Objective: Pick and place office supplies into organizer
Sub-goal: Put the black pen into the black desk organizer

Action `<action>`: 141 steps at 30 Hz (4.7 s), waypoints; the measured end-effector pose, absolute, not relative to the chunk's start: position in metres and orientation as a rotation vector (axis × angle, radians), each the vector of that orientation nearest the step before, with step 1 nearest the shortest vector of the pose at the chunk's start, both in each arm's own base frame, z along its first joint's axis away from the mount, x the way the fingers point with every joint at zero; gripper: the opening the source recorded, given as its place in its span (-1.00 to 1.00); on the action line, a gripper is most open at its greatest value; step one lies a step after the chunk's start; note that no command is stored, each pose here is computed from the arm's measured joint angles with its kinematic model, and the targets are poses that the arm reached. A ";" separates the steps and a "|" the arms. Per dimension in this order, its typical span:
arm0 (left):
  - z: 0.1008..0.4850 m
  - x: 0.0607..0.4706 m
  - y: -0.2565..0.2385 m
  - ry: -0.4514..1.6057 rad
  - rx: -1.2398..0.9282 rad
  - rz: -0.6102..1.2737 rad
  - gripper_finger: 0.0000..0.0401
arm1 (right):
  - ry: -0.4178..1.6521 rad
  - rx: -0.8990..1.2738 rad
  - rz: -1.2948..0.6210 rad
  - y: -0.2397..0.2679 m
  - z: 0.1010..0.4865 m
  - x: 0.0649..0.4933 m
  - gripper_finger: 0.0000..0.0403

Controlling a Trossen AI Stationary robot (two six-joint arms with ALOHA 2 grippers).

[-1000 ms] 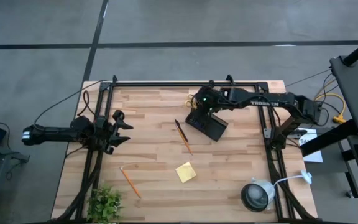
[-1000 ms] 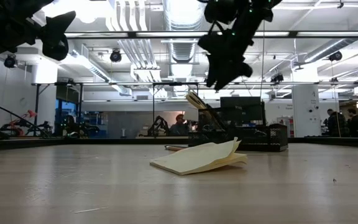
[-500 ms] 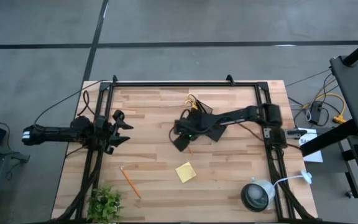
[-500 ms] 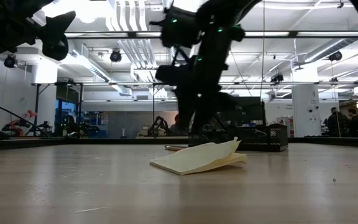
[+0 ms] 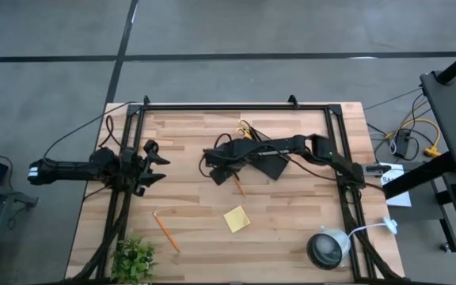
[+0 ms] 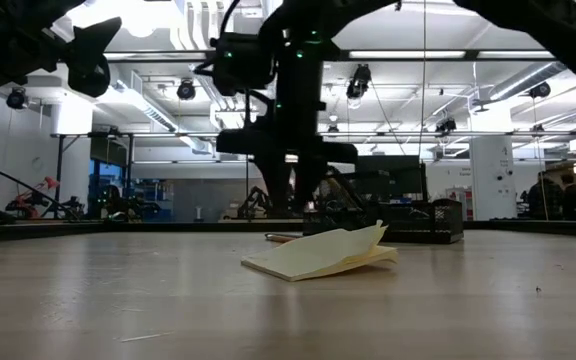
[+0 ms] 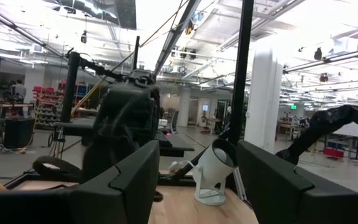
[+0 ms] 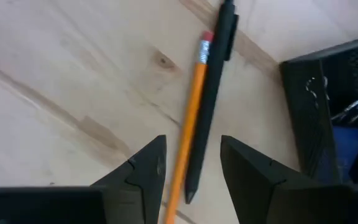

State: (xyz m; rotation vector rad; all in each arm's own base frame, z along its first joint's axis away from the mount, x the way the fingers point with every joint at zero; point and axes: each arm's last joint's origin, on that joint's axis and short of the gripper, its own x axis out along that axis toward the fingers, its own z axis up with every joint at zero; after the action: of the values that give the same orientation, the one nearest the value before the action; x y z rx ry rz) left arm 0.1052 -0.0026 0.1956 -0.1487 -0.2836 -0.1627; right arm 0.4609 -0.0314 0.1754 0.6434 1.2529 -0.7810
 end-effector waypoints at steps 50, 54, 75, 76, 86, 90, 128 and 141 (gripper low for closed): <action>0.196 0.105 -0.003 -0.284 -0.149 -0.163 0.00 | 1.254 0.568 -0.740 -0.050 0.176 0.470 -0.81; 0.196 0.105 -0.003 -0.284 -0.149 -0.162 0.00 | 1.155 0.582 -0.767 -0.051 0.212 0.463 -0.87; 0.196 0.105 -0.003 -0.284 -0.149 -0.163 0.00 | 1.291 0.632 -0.712 -0.050 0.154 0.476 -0.33; 0.196 0.105 -0.003 -0.284 -0.149 -0.163 0.00 | 1.290 0.631 -0.712 -0.050 0.154 0.476 -0.31; 0.196 0.105 -0.003 -0.285 -0.149 -0.163 0.00 | 1.328 0.607 -0.709 -0.049 0.136 0.479 -0.45; 0.196 0.105 -0.003 -0.285 -0.148 -0.163 0.00 | 1.331 0.601 -0.706 -0.048 0.134 0.480 -0.61; 0.196 0.105 -0.003 -0.284 -0.149 -0.163 0.00 | 0.696 0.388 -1.348 -0.041 0.256 0.383 -0.93; 0.196 0.105 -0.003 -0.285 -0.149 -0.162 0.00 | 0.575 0.357 -1.413 -0.053 0.204 0.361 -0.93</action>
State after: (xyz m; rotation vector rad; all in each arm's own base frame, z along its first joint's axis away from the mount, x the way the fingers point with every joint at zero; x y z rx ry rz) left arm 0.1051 -0.0026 0.1957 -0.1485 -0.2847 -0.1625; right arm 0.3614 -0.0531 0.2039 0.3573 0.5749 -1.4132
